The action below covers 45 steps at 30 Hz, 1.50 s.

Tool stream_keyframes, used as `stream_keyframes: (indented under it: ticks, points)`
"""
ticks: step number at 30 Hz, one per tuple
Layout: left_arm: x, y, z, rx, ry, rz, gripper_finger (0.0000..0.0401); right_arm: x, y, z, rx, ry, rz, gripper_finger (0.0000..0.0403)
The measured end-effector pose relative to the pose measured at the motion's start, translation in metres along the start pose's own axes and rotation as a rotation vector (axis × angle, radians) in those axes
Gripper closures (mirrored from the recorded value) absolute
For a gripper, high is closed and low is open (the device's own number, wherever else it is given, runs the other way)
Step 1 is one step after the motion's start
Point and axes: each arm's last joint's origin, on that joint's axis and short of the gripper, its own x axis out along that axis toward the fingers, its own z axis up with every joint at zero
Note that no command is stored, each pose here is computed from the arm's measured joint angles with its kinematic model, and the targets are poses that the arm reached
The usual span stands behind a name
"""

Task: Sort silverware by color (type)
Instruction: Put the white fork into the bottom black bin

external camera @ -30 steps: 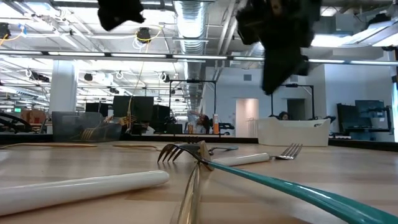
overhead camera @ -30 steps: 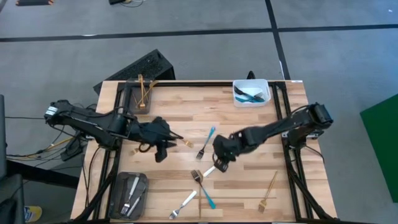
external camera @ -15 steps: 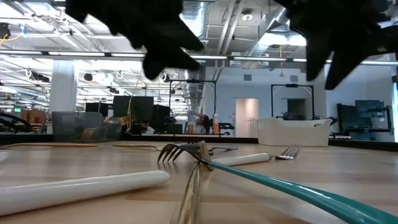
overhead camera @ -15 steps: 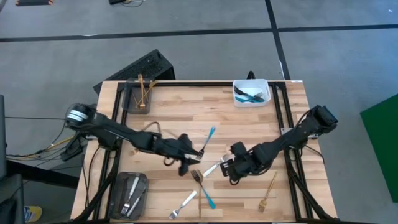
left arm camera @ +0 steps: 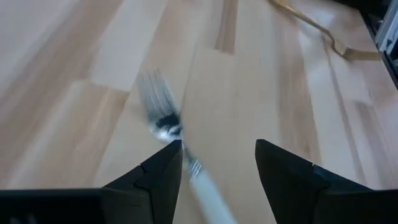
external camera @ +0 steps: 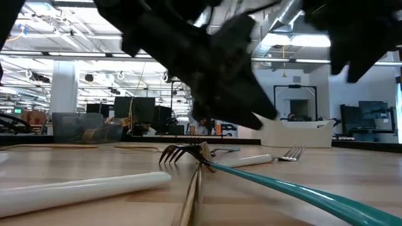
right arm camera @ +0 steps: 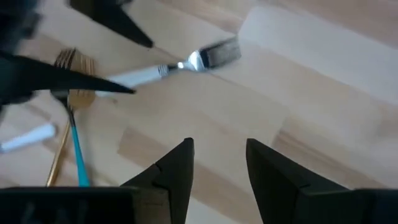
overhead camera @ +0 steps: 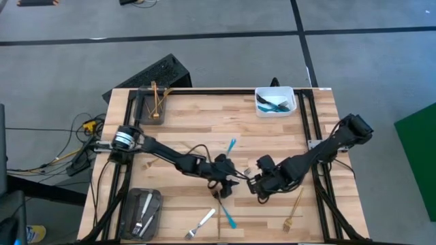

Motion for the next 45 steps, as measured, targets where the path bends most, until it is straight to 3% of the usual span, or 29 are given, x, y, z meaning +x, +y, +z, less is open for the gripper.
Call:
stream_keyframes:
  ticks: [8, 12, 16, 21, 27, 32, 37, 42, 45]
  points:
    - [0.034, -0.001, -0.006, 0.014, 0.081, 0.115, 0.0211, -0.043, -0.030, -0.003, 0.000, -0.032, -0.011, 0.0232]
    - [0.037, 0.001, -0.009, 0.039, 0.145, 0.180, 0.0223, -0.059, -0.043, -0.003, 0.014, -0.084, 0.004, 0.0232]
    - [0.036, 0.003, -0.011, 0.050, 0.190, 0.208, 0.0269, -0.067, -0.051, 0.000, 0.017, -0.122, 0.008, 0.0232]
    - [0.034, 0.004, -0.014, 0.054, 0.237, 0.212, 0.0375, -0.069, -0.052, 0.002, 0.021, -0.160, 0.014, 0.0232]
    - [0.023, 0.007, -0.005, -0.077, 0.285, 0.158, 0.0381, -0.068, -0.051, 0.004, 0.026, -0.203, 0.022, 0.0232]
    - [-0.016, 0.003, 0.016, -0.091, 0.307, 0.212, 0.0398, -0.068, -0.050, 0.008, 0.037, -0.231, 0.028, 0.0232]
    - [-0.086, -0.006, 0.052, -0.160, 0.233, 0.307, 0.0401, -0.065, -0.047, 0.015, 0.016, -0.237, 0.034, 0.0232]
    - [-0.161, -0.023, 0.063, -0.225, 0.162, 0.400, 0.0400, -0.063, -0.043, 0.025, -0.002, -0.247, 0.039, 0.0232]
    - [-0.189, -0.027, 0.063, -0.211, 0.117, 0.446, 0.0400, -0.061, -0.041, 0.032, -0.026, -0.255, 0.034, 0.0232]
